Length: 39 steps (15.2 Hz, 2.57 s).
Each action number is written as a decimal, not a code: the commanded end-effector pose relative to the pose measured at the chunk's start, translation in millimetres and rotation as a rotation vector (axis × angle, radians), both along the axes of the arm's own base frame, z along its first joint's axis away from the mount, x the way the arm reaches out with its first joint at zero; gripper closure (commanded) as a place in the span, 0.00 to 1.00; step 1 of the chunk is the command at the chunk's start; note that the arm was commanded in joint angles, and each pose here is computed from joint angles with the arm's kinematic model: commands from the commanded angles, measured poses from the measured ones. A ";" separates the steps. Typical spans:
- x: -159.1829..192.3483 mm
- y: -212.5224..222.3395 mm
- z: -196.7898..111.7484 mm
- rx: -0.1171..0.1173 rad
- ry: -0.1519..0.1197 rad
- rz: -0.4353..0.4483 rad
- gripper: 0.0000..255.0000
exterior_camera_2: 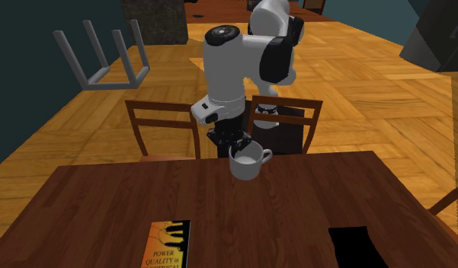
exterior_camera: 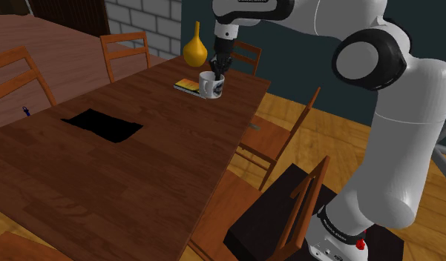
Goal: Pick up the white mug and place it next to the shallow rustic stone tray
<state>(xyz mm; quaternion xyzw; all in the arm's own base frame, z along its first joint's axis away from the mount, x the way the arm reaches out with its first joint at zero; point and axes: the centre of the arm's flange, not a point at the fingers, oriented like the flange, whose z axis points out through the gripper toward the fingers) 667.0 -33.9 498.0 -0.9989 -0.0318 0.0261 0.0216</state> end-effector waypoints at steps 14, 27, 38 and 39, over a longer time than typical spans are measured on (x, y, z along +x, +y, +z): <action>5.1 194.8 2.2 0.000 0.000 -0.001 1.00; 6.7 249.5 -45.1 0.000 0.000 -0.001 1.00; 6.7 249.5 -103.2 0.000 0.000 -0.001 1.00; 6.7 249.5 -108.5 0.000 0.000 -0.001 1.00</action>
